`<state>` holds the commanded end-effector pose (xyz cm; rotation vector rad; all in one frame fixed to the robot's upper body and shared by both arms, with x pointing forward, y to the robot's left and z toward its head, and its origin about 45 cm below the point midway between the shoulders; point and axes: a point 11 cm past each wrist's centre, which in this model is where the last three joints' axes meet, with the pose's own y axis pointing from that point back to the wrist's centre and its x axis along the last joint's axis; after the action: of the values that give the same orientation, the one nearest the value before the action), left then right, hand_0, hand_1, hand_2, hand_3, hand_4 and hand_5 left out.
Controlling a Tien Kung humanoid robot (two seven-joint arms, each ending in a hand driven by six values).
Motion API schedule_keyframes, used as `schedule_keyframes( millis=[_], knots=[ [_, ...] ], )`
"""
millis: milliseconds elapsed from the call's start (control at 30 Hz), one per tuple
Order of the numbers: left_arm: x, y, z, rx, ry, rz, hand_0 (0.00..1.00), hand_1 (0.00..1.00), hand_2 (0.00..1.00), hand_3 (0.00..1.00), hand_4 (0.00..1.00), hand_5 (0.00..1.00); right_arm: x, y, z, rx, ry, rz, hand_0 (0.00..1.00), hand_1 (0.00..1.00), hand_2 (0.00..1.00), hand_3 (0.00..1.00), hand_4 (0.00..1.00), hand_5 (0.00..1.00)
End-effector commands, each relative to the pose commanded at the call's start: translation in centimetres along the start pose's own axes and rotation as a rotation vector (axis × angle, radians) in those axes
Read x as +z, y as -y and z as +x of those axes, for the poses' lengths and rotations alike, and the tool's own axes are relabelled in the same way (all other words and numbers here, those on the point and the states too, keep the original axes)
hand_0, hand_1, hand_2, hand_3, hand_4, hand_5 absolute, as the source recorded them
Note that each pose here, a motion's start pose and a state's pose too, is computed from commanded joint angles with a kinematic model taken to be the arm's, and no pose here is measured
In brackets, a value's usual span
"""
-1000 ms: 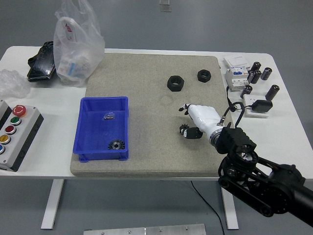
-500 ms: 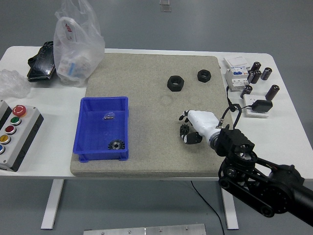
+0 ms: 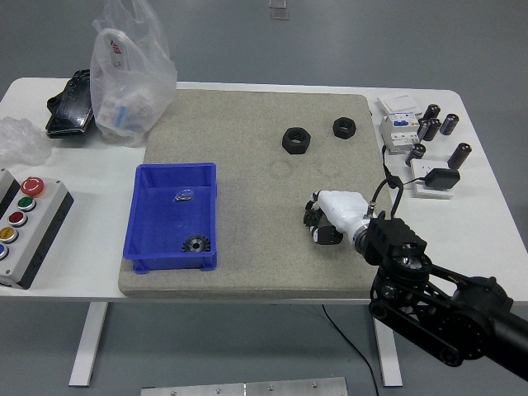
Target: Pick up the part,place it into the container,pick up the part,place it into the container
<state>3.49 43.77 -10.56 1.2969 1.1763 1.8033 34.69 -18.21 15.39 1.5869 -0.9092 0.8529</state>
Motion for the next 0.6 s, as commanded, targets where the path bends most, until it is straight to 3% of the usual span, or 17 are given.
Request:
schedule_keyframes(
  millis=[167, 200, 333, 433, 600],
  knots=[
    [0.0, 0.0, 0.0, 0.0, -0.001, 0.0, 0.743, 0.691, 0.694, 0.721, 0.738, 0.459, -0.5, 0.0, 0.8, 0.049, 0.007, 0.034, 0.405, 0.531, 0.371, 0.443, 0.238, 0.002],
    [0.0, 0.0, 0.0, 0.0, -0.001, 0.001, 0.743, 0.692, 0.694, 0.722, 0.739, 0.461, -0.7, 0.0, 1.2, 0.066, 0.012, 0.045, 0.396, 0.51, 0.322, 0.326, 0.151, 0.002],
    [0.0, 0.0, 0.1, 0.001, -0.001, 0.001, 0.743, 0.692, 0.694, 0.722, 0.739, 0.461, -2.2, 0.0, 3.4, 0.14, 0.024, 0.103, 0.396, 0.51, 0.322, 0.326, 0.151, 0.002],
    [0.0, 0.0, 0.1, 0.002, -0.001, 0.002, 0.743, 0.692, 0.694, 0.722, 0.739, 0.463, -4.4, -0.1, 5.2, 0.192, 0.029, 0.172, 0.396, 0.503, 0.317, 0.324, 0.127, 0.002],
    [0.2, 0.0, 0.3, 0.005, 0.002, 0.001, 0.743, 0.691, 0.694, 0.722, 0.74, 0.465, -10.2, -1.0, 7.1, 0.233, 0.044, 0.36, 0.399, 0.499, 0.313, 0.323, 0.11, 0.002]
  ],
)
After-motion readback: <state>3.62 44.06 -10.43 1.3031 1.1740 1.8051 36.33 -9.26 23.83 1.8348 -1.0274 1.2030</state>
